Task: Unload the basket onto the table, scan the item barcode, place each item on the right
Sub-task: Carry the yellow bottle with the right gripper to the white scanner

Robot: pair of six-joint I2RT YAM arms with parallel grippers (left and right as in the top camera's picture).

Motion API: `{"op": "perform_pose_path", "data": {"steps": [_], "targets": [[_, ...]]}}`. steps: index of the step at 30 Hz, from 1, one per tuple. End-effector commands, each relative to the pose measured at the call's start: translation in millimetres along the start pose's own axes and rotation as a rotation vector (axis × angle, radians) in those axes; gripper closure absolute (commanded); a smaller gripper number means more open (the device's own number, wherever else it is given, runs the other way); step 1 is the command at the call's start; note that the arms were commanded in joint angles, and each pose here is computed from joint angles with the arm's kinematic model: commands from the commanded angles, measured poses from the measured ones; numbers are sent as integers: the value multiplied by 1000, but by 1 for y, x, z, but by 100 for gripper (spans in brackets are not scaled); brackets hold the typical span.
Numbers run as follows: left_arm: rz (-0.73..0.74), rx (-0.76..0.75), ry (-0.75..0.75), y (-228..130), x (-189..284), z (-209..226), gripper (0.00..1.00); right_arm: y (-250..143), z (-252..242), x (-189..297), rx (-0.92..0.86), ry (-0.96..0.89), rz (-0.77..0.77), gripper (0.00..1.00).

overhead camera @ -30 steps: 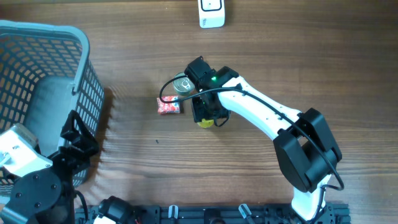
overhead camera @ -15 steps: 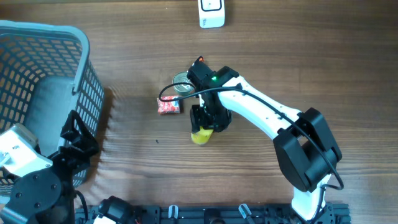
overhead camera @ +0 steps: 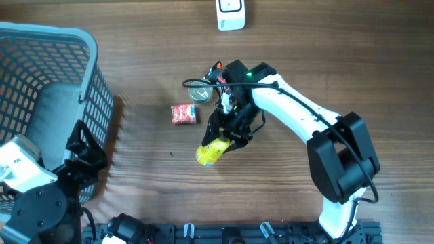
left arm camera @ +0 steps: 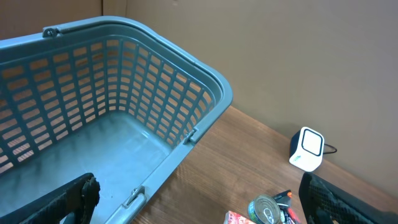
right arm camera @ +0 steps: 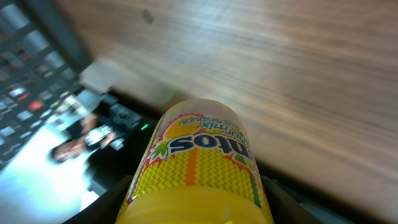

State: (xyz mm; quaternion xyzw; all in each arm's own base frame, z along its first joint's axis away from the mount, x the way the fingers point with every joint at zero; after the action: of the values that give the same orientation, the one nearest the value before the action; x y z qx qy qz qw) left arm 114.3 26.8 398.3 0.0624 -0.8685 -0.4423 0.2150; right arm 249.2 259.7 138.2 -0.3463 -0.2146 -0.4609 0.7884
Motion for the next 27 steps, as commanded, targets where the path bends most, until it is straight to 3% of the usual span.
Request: {"op": "perform_pose_path", "data": {"steps": [1, 12, 15, 19, 23, 27], "targets": [[9, 8, -7, -2, -1, -2, 0, -9, 17, 3, -62, 213, 89, 60], [9, 8, -7, -2, -1, -2, 0, -16, 29, 8, -88, 326, 138, 60], [10, 8, -7, -2, -1, -2, 0, 0, 23, 5, 10, 261, 56, 62], [10, 8, -7, -2, -1, -1, 0, 22, 27, 5, 152, 249, -53, 72], [10, 8, -7, -2, -1, -1, 0, 41, 38, 11, 291, 282, -151, 66], [10, 8, -7, -2, -1, -1, 0, 65, 46, 24, 436, 294, -284, 67]]}}
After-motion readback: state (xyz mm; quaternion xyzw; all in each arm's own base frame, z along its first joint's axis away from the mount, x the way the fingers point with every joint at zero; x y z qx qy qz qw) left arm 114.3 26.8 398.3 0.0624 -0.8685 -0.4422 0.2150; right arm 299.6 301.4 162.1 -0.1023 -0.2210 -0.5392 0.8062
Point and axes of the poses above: each gripper's point midway between its finger pads, its own x axis back along the fingers, its own z axis along the line the jaws close on, y = z × x, the point moved 6 cm from there along x, back along the fingers, and after that the axes turned 13 degrees about x, right-handed, at the moved point
